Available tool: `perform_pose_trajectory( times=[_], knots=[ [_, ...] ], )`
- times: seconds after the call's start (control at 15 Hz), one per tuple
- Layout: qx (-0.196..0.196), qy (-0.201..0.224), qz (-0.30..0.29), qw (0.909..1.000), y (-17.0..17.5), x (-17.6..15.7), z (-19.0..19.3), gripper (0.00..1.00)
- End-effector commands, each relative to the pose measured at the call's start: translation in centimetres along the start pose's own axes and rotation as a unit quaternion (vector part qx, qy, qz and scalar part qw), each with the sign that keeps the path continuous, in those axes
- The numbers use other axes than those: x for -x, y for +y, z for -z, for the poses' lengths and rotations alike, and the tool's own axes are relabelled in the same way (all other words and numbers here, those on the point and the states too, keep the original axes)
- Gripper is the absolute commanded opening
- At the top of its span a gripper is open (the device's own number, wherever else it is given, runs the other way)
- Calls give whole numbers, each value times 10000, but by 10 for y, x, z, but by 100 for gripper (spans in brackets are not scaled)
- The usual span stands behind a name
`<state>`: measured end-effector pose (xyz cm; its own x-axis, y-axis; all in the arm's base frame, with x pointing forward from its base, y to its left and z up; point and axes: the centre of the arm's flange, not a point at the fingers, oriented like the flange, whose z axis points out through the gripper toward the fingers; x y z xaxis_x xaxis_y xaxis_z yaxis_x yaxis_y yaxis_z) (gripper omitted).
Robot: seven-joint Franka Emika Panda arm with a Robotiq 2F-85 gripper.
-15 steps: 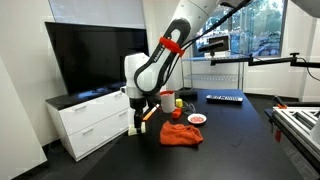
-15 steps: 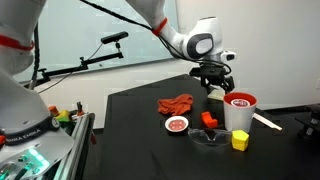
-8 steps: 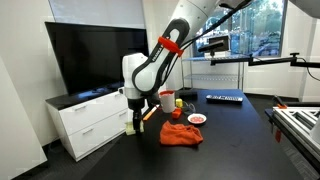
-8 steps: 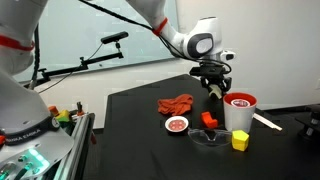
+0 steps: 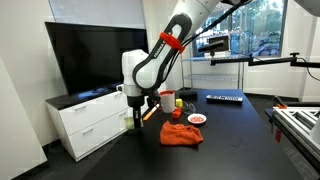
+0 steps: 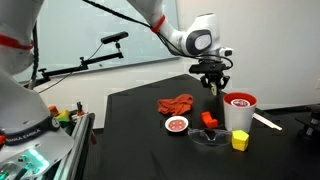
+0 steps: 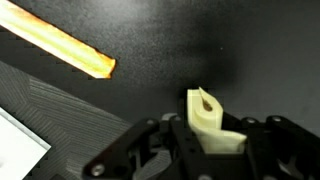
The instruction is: Use the towel to clean the table, then put the papers on the plate
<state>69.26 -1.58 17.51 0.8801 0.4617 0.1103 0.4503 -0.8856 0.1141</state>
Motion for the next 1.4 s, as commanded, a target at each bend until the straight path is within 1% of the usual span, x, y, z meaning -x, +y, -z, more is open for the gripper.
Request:
perform_pose_trajectory(
  times=[0.0,0.13,0.33,0.47,0.67,1.0,1.13,1.33],
  knots=[
    [55,122,662,9977,-11,28,38,5],
    [61,78,895,9959,-18,43,50,5],
    [25,-107,1298,9915,-29,76,61,5],
    [-62,-264,1458,9889,-33,101,68,5],
    [-177,-358,1527,9875,-34,132,74,5],
    [-271,-453,1508,9871,-33,177,97,5],
    [-313,-528,1574,9856,-38,194,98,5],
    [-312,-472,1768,9826,-44,215,99,5]
  ],
)
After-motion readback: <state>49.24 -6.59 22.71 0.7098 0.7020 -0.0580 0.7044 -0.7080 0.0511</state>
